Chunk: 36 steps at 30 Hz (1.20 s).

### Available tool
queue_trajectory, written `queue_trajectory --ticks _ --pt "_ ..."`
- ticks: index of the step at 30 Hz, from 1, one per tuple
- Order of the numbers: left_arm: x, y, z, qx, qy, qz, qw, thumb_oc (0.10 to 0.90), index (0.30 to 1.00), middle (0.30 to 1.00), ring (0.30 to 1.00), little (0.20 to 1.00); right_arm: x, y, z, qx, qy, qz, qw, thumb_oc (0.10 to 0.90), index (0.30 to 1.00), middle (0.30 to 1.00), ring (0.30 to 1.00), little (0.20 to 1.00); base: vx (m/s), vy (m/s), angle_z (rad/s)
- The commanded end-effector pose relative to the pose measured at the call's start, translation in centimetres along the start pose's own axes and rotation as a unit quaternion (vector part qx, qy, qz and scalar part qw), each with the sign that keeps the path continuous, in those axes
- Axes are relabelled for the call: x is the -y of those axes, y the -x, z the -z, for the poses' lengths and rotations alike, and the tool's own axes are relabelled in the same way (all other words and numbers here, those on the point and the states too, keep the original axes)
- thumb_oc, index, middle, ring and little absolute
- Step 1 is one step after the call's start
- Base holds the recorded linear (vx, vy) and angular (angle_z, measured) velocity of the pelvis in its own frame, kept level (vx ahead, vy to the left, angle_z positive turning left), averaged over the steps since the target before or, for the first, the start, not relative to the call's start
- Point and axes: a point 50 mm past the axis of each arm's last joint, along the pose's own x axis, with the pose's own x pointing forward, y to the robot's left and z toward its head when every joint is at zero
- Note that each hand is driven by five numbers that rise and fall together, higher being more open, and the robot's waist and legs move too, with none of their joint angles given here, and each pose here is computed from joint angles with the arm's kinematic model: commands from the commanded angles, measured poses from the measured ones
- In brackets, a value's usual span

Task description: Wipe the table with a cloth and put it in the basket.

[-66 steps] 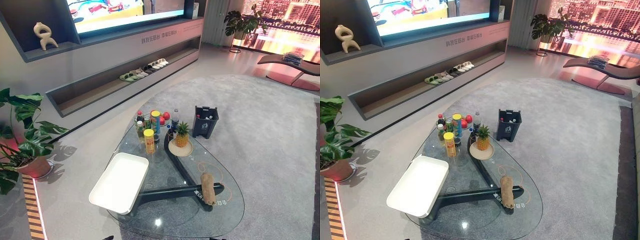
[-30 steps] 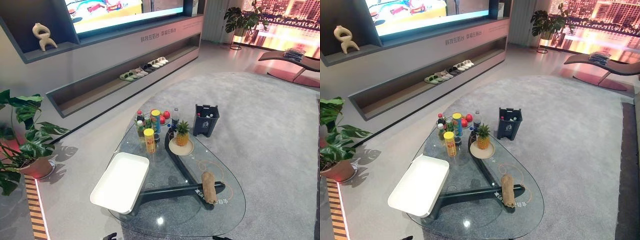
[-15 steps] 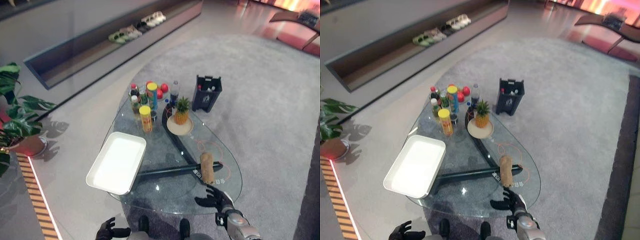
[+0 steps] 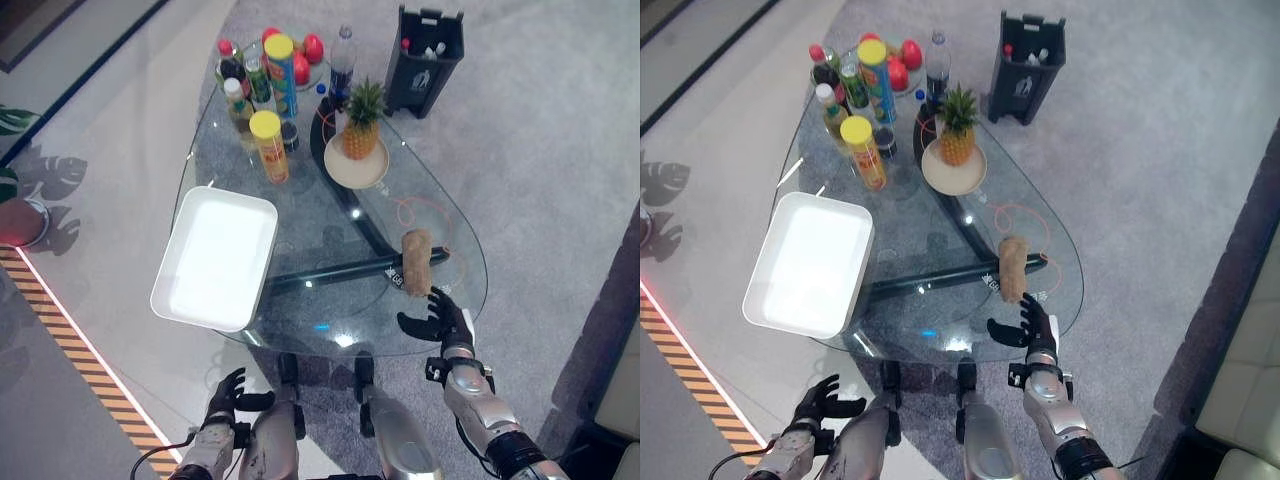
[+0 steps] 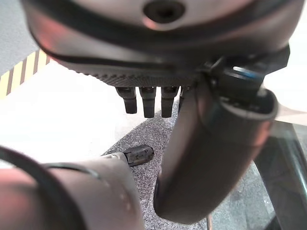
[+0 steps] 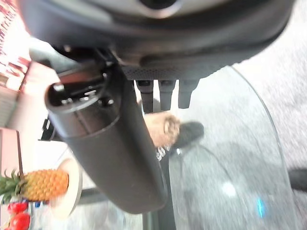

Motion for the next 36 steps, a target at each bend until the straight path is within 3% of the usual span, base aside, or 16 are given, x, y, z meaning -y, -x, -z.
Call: queue_trajectory --ticks 1,7,16,24,36 --pt "0.4 0.7 2.1 -0.026 0.013 -0.002 1.0 0.8 0.9 0.9 0.9 0.9 1.6 -0.3 -5.4 0.133 -0.007 0.061 0.989 0.8 0.9 0.9 0.9 0.9 -0.01 0.057 0.0" --pt "1.3 0.4 0.8 -0.006 0.03 0.008 0.999 0.8 0.9 0.9 0.9 0.9 0.9 -0.5 -9.7 0.216 0.004 0.098 0.971 0.8 0.9 0.9 0.9 0.9 -0.03 0.074 -0.03" --pt "2.2 -0.2 -1.7 0.02 0.049 0.016 0.998 0.8 0.9 0.9 0.9 0.9 -0.1 -1.1 -13.6 0.255 -0.005 0.13 0.958 0.8 0.9 0.9 0.9 0.9 0.0 0.006 0.0" --pt "2.6 -0.2 -2.7 0.027 0.052 0.019 0.998 0.8 0.9 0.9 0.9 0.9 0.2 -1.8 -16.6 0.276 -0.018 0.157 0.948 0.8 0.9 0.9 0.9 0.9 0.02 0.01 0.11" --pt "4.0 0.3 -5.1 0.085 0.088 0.047 0.991 0.8 0.9 0.9 0.9 0.9 0.9 -2.2 -17.3 0.244 -0.063 0.206 0.945 0.8 0.9 0.9 0.9 0.9 0.02 0.022 0.02"
